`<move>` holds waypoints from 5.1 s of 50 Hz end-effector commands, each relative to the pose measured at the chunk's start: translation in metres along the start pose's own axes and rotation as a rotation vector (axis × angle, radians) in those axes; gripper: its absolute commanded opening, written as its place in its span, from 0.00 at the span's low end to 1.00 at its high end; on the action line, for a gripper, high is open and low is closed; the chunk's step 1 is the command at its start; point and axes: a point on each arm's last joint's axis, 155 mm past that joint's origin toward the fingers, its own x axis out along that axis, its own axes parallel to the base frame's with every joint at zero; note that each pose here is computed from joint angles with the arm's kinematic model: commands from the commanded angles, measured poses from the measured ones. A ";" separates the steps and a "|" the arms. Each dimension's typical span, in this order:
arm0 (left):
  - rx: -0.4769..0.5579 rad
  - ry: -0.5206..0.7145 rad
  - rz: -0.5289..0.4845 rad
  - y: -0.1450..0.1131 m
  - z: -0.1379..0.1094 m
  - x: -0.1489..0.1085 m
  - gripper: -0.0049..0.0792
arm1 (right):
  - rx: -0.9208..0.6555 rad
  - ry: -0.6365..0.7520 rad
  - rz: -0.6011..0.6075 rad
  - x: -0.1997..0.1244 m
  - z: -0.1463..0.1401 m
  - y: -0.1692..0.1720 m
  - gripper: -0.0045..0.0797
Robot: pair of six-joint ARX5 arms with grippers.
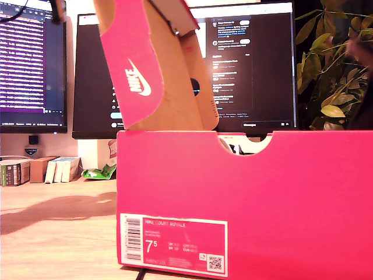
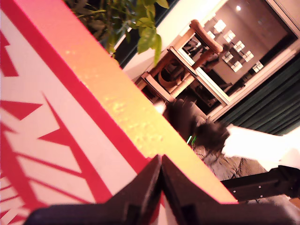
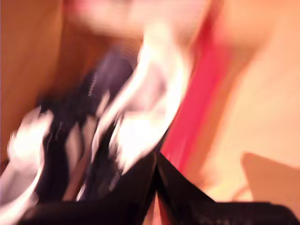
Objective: Close the red shoebox by pushing the lid with your left arm and holding the box in place with your right arm
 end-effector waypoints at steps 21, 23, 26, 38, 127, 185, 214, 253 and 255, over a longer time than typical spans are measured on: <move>-0.187 0.168 -0.033 0.014 -0.069 0.051 0.04 | -0.055 -0.063 -0.104 -0.041 0.036 -0.018 0.04; -0.187 0.171 -0.034 0.012 -0.070 0.055 0.04 | -0.056 -0.064 -0.105 -0.042 0.036 -0.018 0.04; -0.168 0.175 -0.038 0.008 -0.072 0.060 0.04 | -0.058 -0.068 -0.108 -0.044 0.036 -0.018 0.04; -0.161 0.179 -0.039 0.006 -0.073 0.063 0.04 | -0.055 -0.082 -0.109 -0.060 0.036 -0.014 0.04; 0.386 0.050 0.504 0.104 -0.027 -0.025 0.04 | -0.364 -0.138 -0.078 -0.048 0.043 0.048 0.04; 0.302 -0.370 1.044 0.139 -0.036 -0.183 0.04 | -0.150 -0.406 -0.326 -0.105 0.022 -0.034 0.04; 0.293 -0.420 1.056 0.133 -0.066 -0.158 0.04 | -0.056 -0.416 -0.312 -0.109 0.000 -0.036 0.04; 0.366 -0.574 1.005 0.099 -0.101 -0.166 0.04 | -0.168 -0.632 -0.227 -0.123 0.001 -0.014 0.04; 0.368 -0.573 1.012 0.102 -0.105 -0.166 0.04 | -0.197 -0.627 -0.213 -0.121 0.000 -0.010 0.04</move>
